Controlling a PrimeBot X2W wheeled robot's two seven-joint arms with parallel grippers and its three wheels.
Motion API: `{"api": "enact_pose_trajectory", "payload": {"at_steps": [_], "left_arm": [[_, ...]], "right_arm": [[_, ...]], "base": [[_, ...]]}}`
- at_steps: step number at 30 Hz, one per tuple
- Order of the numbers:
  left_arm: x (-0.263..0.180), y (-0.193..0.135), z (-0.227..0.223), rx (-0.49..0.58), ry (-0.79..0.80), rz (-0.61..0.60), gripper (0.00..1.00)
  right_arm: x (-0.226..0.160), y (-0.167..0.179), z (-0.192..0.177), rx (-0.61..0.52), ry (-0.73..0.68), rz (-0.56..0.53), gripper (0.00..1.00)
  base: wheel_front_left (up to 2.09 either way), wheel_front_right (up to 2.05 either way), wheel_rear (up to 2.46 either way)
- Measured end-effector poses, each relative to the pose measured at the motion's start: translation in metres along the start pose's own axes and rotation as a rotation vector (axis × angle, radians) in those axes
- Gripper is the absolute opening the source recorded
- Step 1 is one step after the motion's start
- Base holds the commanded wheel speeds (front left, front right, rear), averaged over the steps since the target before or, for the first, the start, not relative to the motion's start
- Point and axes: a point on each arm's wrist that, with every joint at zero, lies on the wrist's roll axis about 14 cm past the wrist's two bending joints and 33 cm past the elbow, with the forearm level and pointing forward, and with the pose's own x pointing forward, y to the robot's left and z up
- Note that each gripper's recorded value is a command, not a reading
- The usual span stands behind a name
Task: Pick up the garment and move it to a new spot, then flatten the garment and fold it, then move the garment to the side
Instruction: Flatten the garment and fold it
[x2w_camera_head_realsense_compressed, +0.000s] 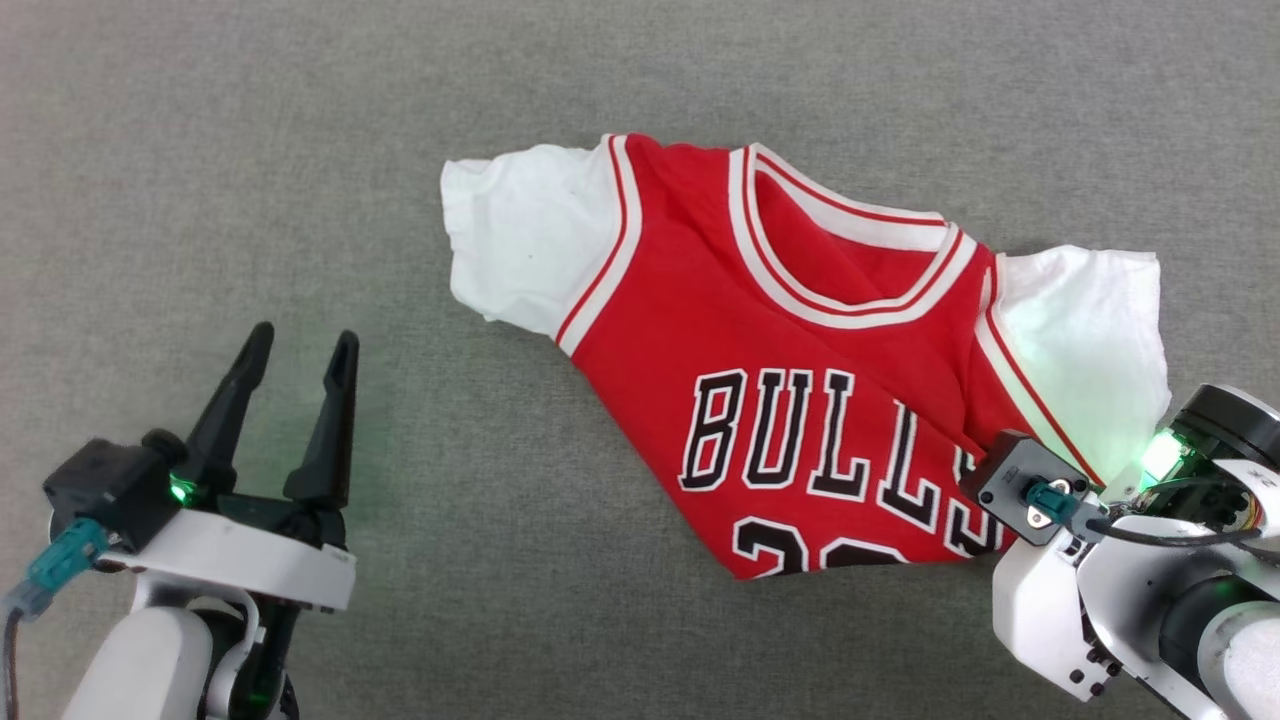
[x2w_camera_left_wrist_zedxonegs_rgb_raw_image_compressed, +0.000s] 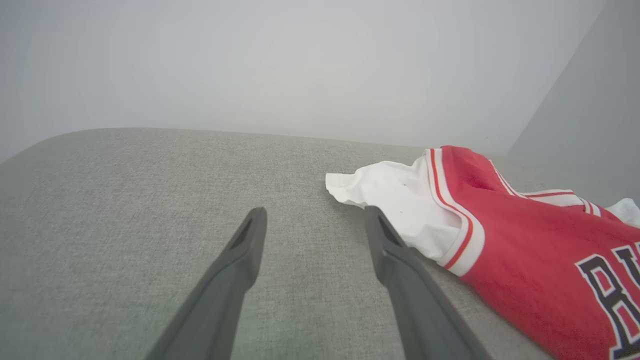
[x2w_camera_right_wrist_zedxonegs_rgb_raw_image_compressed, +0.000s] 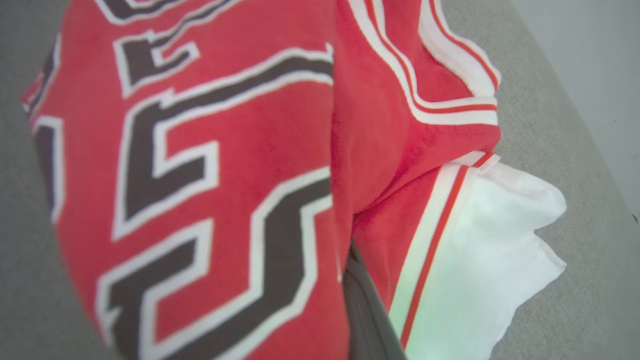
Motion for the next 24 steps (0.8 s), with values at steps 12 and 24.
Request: {"api": "enact_pose_trajectory", "payload": {"at_steps": [12,24], "left_arm": [[0.005,-0.011,0.017,0.102,0.018,-0.09,1.0],[0.056,-0.033,0.046,0.367,0.149,-0.331,1.0]], "right_arm": [[-0.02,-0.013,0.026,0.26,-0.22,-0.129,1.0],[-0.061,-0.01,0.009,0.542,-0.356,-0.296,1.0]], "base": [[0.0,0.0,0.0],[0.0,0.0,0.0]]}}
